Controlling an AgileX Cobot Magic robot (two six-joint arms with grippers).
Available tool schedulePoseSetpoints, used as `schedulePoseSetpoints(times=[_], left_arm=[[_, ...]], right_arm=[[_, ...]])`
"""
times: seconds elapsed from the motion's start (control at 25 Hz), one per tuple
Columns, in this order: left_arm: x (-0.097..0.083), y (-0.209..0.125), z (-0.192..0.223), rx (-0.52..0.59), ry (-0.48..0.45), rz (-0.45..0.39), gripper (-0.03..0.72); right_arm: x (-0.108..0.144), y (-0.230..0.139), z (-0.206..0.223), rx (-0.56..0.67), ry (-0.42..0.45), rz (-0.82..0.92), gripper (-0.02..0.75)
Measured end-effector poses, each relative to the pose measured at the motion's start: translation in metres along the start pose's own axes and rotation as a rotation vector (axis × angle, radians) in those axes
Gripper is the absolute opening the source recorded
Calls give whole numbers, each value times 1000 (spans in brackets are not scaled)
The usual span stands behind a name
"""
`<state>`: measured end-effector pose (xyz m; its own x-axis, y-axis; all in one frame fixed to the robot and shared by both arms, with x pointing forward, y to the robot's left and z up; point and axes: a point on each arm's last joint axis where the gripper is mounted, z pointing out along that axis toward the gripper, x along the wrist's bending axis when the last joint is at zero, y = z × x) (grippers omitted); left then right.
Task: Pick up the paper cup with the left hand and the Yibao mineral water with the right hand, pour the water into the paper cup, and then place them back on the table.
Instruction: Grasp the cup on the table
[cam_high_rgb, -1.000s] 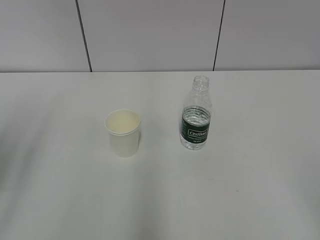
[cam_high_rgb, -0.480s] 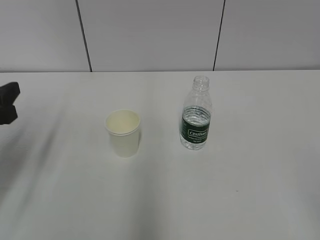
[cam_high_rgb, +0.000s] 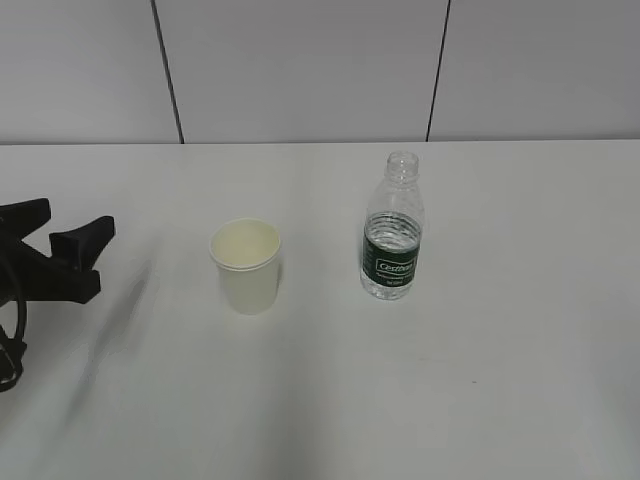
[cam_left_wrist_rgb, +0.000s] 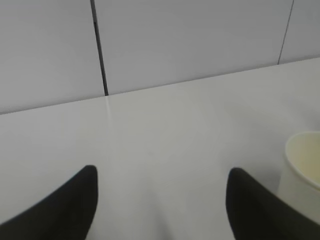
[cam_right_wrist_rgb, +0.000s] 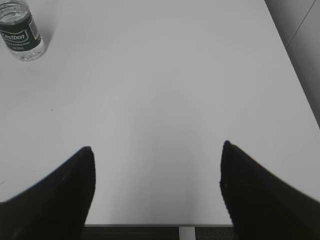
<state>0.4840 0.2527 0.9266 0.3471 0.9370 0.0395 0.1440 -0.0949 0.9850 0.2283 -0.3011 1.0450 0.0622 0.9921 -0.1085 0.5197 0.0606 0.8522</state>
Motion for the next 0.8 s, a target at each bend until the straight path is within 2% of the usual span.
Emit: schedulePoseSetpoints(times=[0.32,0.48,0.8], left_arm=[[-2,-40,10,140,-21,-37,529],[-7,-48,11,170,-79,-25,529],[-21,-50,20,150,-275,122,529]], right_arm=[[0,0,0,0,-1,-1,571],[0,0,0,0,-1,-1,571],[0,0,0,0,-1,-1,571]])
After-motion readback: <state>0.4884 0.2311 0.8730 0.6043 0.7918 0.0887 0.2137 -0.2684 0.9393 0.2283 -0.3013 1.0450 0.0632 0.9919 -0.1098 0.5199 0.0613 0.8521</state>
